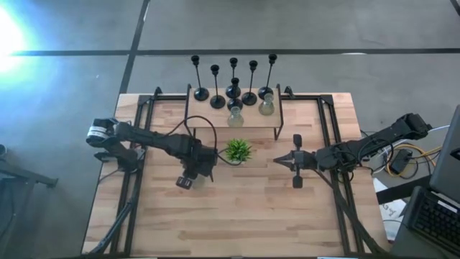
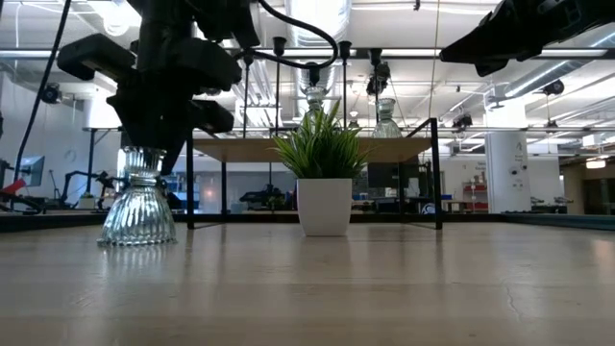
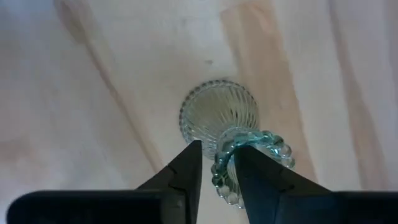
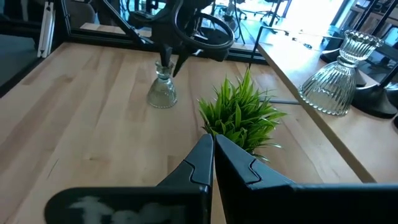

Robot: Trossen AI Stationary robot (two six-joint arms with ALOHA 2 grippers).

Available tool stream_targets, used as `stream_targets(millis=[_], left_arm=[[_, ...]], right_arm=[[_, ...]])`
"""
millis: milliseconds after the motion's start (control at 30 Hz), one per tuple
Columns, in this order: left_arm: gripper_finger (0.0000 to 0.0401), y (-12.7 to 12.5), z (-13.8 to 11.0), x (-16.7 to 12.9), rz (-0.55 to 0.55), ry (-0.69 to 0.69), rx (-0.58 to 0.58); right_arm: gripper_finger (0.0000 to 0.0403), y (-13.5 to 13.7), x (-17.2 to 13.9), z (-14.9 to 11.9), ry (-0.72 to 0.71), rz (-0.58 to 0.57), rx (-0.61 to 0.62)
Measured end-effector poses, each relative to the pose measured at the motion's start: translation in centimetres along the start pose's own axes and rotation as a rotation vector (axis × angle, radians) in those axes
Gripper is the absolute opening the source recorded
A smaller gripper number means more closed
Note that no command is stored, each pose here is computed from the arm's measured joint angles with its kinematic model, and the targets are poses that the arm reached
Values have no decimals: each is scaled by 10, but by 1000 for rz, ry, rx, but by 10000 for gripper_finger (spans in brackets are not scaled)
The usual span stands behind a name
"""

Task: Pick & Place candle stick holders
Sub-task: Put the transparent glass candle holder on the shelf

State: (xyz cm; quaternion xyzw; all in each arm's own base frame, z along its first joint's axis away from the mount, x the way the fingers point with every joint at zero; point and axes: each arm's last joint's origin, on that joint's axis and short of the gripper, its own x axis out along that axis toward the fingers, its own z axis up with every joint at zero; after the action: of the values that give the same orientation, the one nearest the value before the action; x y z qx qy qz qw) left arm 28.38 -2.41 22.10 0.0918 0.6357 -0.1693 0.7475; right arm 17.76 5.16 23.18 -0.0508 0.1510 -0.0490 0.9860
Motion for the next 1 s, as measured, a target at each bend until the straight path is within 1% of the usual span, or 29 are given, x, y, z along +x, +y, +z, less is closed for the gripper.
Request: stream_targets(millis=[67,167,233,300,433,500,567,633,700,767,800,833,900,967,1000], left_arm=[[98,1,0,0,36,7,-13],[100,2,-2,-5,110,54,-86],[101,3,-2,-12,134,78,-133],[102,2,-1,-25,157,64,-164],[103,-2,1,-56,183,-43,-211],[103,-7,-2,-75,187,-117,-280],[101,-19,-9,-91,217,-192,-362],[96,-37,-18,-99,293,-275,-417],[89,-58,-28,-100,356,-360,-467],[82,-78,-38,-92,365,-439,-533],[78,-88,-43,-87,372,-486,-586],[74,-97,-47,-79,382,-538,-642],[64,-116,-54,-60,400,-642,-717],[51,-131,-59,-42,440,-794,-835],[44,-137,-62,-32,460,-859,-871]], right_arm=[[8,0,0,0,0,0,1],[8,0,0,0,1,0,6],[8,0,0,0,3,0,5],[8,0,0,0,4,0,4],[8,0,0,-1,4,0,4],[8,0,0,-1,7,0,21],[8,0,0,-1,12,0,42],[8,0,0,-2,16,1,57],[8,0,0,-3,19,1,59],[8,0,0,-4,20,1,59],[8,0,0,-5,22,1,57],[8,0,0,-5,23,0,52],[8,0,0,-6,24,-1,32],[8,0,0,-5,17,-2,18],[8,0,0,-5,13,-2,20]])
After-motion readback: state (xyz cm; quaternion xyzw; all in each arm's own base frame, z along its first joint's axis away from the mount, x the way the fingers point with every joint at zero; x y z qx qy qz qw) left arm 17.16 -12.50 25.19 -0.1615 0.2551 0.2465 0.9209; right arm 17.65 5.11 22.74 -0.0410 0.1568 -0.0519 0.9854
